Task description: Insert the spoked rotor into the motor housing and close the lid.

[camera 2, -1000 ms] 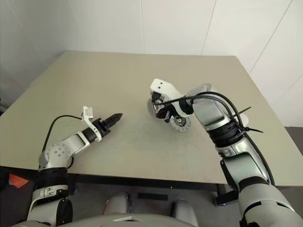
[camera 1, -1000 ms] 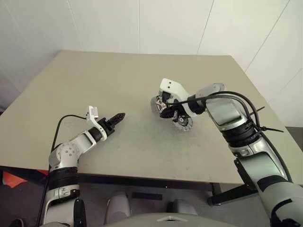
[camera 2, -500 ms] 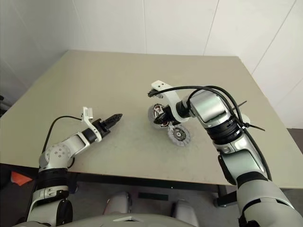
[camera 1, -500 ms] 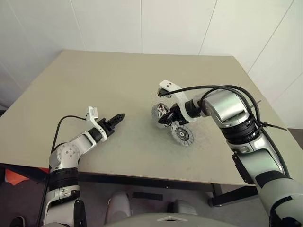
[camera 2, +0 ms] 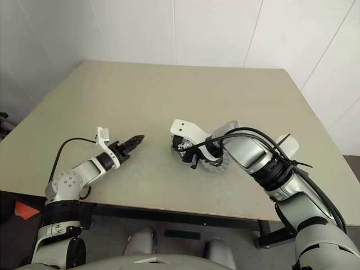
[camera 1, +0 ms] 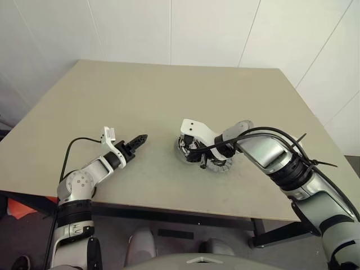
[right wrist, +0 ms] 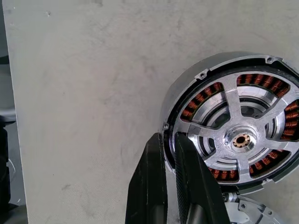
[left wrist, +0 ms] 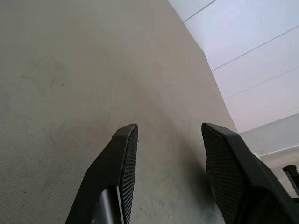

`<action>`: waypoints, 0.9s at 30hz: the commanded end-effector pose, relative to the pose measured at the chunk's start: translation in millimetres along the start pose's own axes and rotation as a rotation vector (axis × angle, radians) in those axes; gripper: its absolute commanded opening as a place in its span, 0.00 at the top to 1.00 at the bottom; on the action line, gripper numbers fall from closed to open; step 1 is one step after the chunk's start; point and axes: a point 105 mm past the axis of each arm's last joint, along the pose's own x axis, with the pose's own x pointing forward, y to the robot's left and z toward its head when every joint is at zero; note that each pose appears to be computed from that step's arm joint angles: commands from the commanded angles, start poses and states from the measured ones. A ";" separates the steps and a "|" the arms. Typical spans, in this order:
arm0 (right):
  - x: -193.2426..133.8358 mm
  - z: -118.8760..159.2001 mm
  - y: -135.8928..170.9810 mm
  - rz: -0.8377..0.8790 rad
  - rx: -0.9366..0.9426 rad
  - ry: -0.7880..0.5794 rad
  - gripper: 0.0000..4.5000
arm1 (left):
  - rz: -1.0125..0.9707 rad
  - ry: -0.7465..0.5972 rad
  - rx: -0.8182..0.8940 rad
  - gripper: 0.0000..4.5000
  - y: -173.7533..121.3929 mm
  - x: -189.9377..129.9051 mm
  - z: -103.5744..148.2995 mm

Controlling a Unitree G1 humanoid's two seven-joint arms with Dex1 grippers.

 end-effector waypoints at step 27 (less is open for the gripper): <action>-107.4 -56.2 -60.4 -0.546 -0.444 0.128 0.51 | -0.083 0.030 0.099 0.49 -23.1 22.9 26.5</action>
